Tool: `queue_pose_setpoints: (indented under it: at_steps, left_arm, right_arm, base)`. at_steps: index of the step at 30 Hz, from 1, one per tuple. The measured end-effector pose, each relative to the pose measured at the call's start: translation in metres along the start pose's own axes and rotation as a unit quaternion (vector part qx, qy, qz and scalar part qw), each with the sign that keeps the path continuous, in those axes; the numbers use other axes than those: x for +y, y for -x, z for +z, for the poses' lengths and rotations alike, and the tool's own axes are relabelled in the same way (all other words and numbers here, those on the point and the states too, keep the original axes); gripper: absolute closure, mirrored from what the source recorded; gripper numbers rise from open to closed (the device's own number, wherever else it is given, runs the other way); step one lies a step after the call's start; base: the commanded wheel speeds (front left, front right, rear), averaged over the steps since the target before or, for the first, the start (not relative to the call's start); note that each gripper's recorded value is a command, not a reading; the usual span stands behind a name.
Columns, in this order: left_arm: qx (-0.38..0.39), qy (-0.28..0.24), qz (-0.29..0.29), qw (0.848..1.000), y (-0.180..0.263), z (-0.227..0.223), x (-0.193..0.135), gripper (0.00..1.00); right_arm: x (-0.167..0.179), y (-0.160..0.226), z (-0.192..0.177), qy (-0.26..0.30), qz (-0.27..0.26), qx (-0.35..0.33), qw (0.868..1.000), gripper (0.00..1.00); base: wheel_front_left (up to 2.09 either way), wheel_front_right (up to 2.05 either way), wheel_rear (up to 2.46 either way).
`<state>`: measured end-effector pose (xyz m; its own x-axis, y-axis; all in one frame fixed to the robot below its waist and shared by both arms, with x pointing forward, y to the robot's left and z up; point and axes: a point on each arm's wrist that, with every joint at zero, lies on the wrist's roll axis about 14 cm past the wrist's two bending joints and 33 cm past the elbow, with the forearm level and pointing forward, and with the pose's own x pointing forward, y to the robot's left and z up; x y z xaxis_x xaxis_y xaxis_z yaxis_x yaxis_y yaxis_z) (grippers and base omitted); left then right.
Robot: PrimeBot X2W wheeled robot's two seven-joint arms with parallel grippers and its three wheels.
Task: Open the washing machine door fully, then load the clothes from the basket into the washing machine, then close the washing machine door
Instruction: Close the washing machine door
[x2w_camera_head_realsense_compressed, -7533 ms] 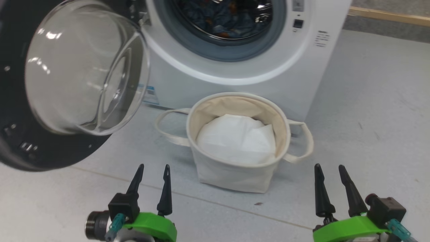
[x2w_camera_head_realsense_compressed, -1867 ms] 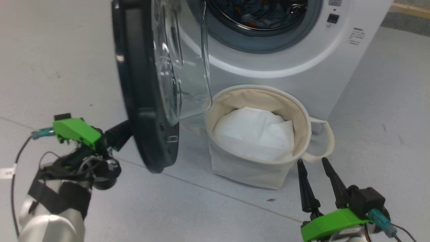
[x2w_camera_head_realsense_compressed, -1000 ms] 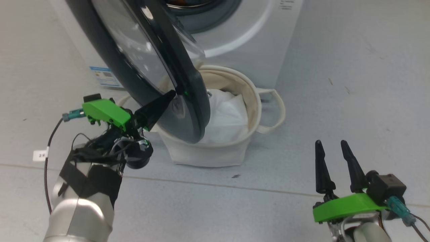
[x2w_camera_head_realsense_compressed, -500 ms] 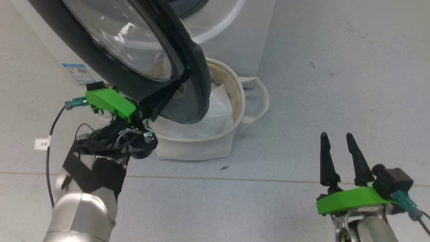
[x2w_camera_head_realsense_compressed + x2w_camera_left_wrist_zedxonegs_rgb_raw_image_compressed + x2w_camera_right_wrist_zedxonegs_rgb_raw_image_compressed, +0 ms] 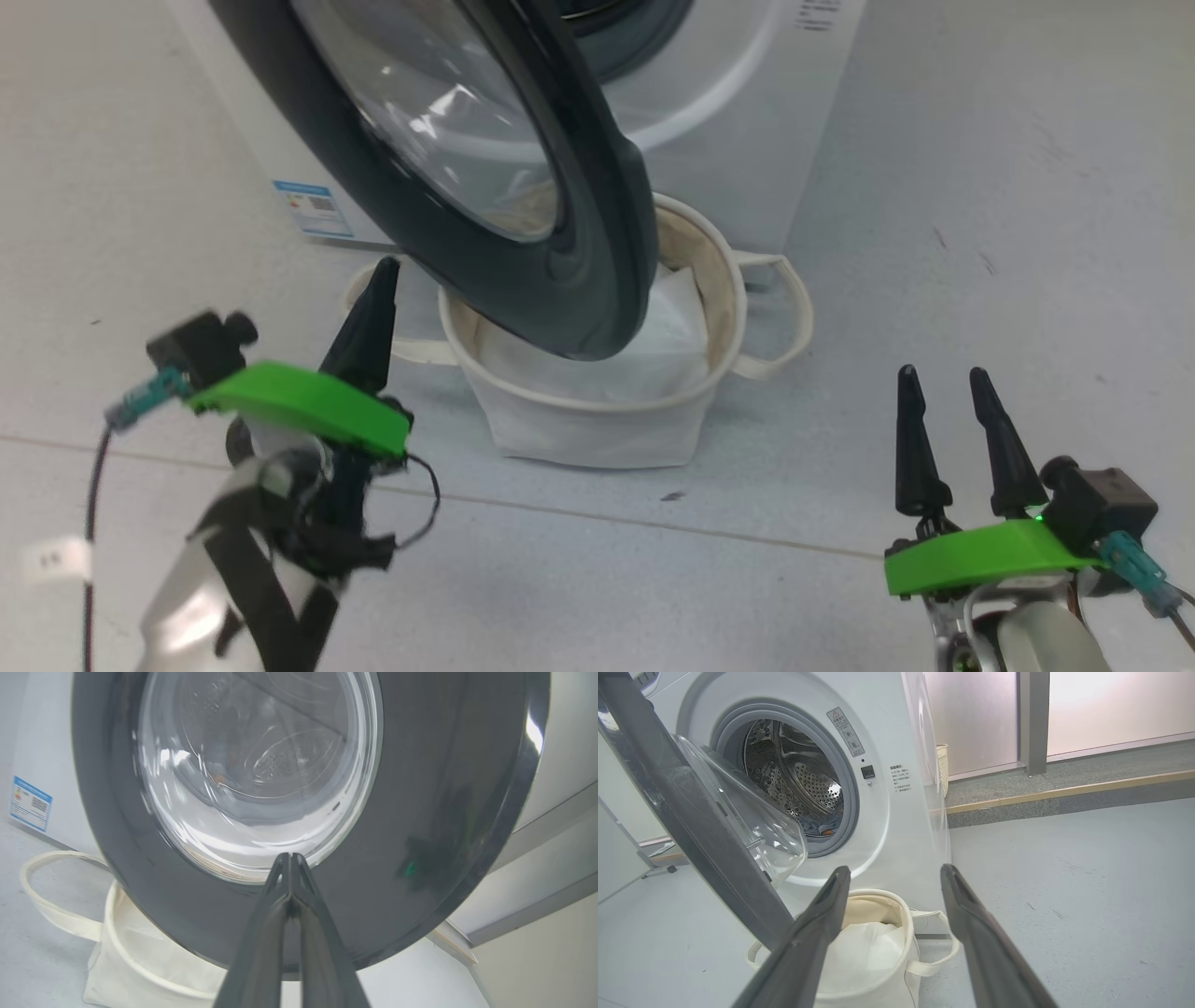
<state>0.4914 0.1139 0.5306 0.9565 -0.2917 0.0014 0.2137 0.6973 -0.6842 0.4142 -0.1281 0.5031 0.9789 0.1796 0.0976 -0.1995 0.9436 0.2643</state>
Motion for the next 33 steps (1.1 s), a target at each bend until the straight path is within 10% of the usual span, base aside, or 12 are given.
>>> queue_pose_setpoints:
  at_steps: [5,11,17,19,33]
  left_arm:
    - [-0.034,-0.126,0.005,0.991,0.028,-0.003,0.011,1.0]
    - [-0.098,-0.298,0.064,0.947,0.056,0.035,0.017,1.0]
    - [-0.067,-0.336,0.093,0.935,0.085,-0.002,0.031,0.99]
    - [-0.067,-0.341,0.103,0.932,0.089,-0.003,0.035,0.0]
    - [-0.053,-0.333,0.104,0.936,0.096,-0.012,0.042,0.0]
  right_arm:
    - [0.014,0.0,-0.001,0.0,0.019,0.001,1.0,0.0]
    - [0.029,0.002,-0.003,-0.004,0.04,0.005,0.999,0.0]
    - [0.038,0.0,-0.004,-0.001,0.054,0.006,0.998,0.0]
    - [0.039,0.0,-0.005,-0.001,0.056,0.007,0.998,0.0]
    - [0.044,0.002,-0.004,0.002,0.062,0.007,0.998,0.0]
  base:
    - [0.0,0.0,0.0]
    - [0.0,0.0,0.0]
    - [0.0,0.0,0.0]
    - [0.0,0.0,0.0]
    - [0.0,0.0,0.0]
